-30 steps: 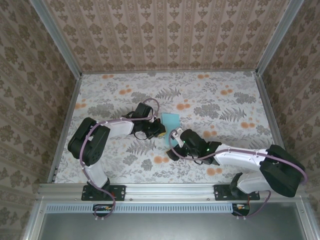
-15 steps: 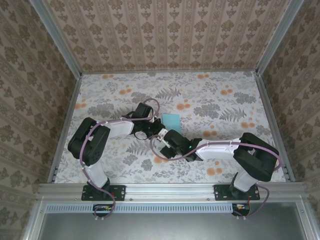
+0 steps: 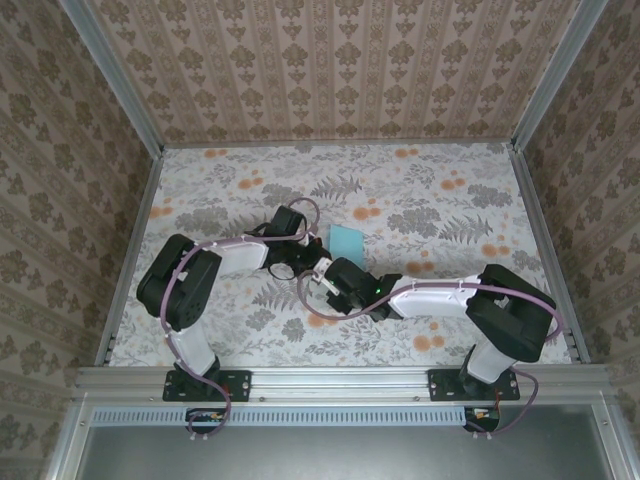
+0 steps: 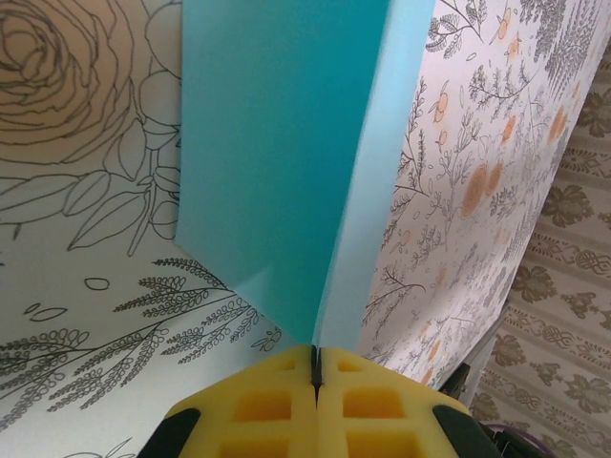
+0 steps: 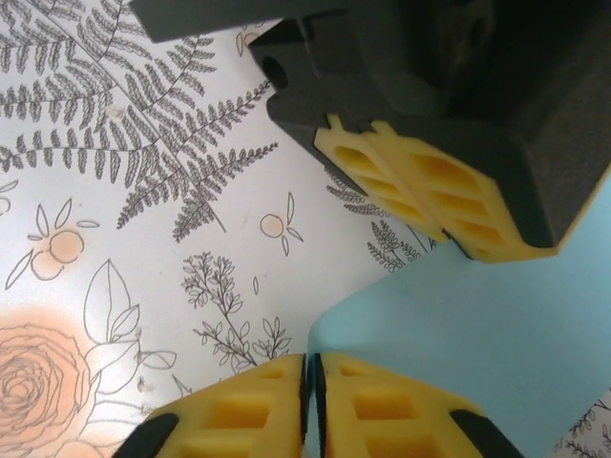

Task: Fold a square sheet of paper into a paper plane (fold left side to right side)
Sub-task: Third fold the triangle at the center of the table.

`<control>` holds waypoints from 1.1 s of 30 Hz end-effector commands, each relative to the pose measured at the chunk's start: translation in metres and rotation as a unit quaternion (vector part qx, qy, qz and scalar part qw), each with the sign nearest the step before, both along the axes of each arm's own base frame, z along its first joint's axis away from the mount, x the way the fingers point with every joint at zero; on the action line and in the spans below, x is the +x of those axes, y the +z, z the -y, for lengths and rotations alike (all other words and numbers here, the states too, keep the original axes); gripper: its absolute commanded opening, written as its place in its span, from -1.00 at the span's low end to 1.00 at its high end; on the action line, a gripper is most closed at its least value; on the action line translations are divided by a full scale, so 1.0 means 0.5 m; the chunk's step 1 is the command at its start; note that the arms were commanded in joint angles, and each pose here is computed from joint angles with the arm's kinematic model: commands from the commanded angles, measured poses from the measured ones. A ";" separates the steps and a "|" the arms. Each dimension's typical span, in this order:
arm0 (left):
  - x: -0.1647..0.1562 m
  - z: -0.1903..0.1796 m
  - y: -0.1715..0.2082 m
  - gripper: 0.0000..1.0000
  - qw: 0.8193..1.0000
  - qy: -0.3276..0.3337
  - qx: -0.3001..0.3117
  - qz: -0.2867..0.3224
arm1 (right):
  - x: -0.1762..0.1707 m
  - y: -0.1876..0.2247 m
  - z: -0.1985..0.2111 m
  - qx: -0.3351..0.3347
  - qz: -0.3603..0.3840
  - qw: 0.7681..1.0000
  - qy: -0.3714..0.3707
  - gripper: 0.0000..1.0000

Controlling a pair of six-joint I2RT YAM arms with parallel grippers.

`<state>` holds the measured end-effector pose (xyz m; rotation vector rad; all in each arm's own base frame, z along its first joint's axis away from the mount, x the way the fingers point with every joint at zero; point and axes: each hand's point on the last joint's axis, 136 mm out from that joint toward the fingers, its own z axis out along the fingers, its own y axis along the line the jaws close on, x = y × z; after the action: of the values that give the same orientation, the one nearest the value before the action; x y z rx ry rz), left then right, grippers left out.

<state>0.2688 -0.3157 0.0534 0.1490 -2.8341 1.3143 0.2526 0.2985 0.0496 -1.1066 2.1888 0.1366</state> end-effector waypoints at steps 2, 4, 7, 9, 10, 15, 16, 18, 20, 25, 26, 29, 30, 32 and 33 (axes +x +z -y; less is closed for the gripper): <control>-0.012 -0.001 -0.010 -0.89 1.000 -0.013 0.004 -0.008 | -0.016 0.026 -0.005 0.019 -0.023 1.000 0.009 -0.96; -0.013 -0.008 -0.009 -0.80 1.000 -0.018 0.010 -0.004 | -0.023 0.025 -0.006 0.025 -0.037 0.999 0.011 -1.00; -0.012 -0.024 0.000 -0.61 0.999 -0.023 0.021 0.007 | -0.034 0.026 -0.006 0.038 -0.062 0.997 0.014 -1.00; -0.013 -0.038 0.010 -0.48 0.999 -0.029 0.027 0.016 | -0.041 0.026 -0.005 0.049 -0.081 0.995 0.015 -1.00; -0.012 -0.044 0.016 -0.43 0.999 -0.031 0.028 0.020 | -0.043 0.028 -0.005 0.054 -0.088 0.995 0.014 -1.00; 0.000 -0.085 0.039 -0.25 0.997 -0.035 0.055 0.045 | -0.051 0.038 -0.007 0.087 -0.124 0.988 0.012 -1.00; 0.002 -0.088 0.042 -0.28 0.997 -0.037 0.057 0.048 | -0.049 0.040 -0.007 0.091 -0.128 0.988 0.010 -1.00; 0.013 -0.086 0.053 -0.42 0.995 -0.048 0.055 0.062 | -0.048 0.041 -0.007 0.102 -0.140 0.985 0.005 -1.00; 0.023 -0.073 0.060 -0.53 0.994 -0.063 0.050 0.074 | -0.045 0.041 -0.006 0.111 -0.149 0.983 -0.003 -1.00; 0.045 -0.026 0.061 -0.73 0.991 -0.101 0.030 0.085 | -0.037 0.034 -0.006 0.130 -0.175 0.976 -0.020 -1.00; 0.053 -0.013 0.061 -0.74 0.990 -0.109 0.026 0.089 | -0.036 0.033 -0.007 0.134 -0.178 0.975 -0.023 -1.00; 0.064 0.017 0.050 -0.78 0.988 -0.129 0.021 0.087 | -0.032 0.029 -0.007 0.144 -0.190 0.971 -0.029 -1.00; 0.069 0.026 0.044 -0.79 0.987 -0.135 0.020 0.086 | -0.030 0.029 -0.008 0.147 -0.192 0.970 -0.031 -1.00; 0.076 0.043 0.037 -0.80 0.985 -0.146 0.018 0.086 | -0.029 0.026 -0.008 0.152 -0.199 0.967 -0.033 -1.00; 0.079 0.051 0.029 -0.80 0.985 -0.152 0.017 0.085 | -0.027 0.024 -0.007 0.154 -0.203 0.966 -0.035 -1.00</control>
<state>0.3121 -0.3308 0.0701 -0.3002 -2.9124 1.2566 0.2354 0.2922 0.0564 -0.9122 2.4451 0.6214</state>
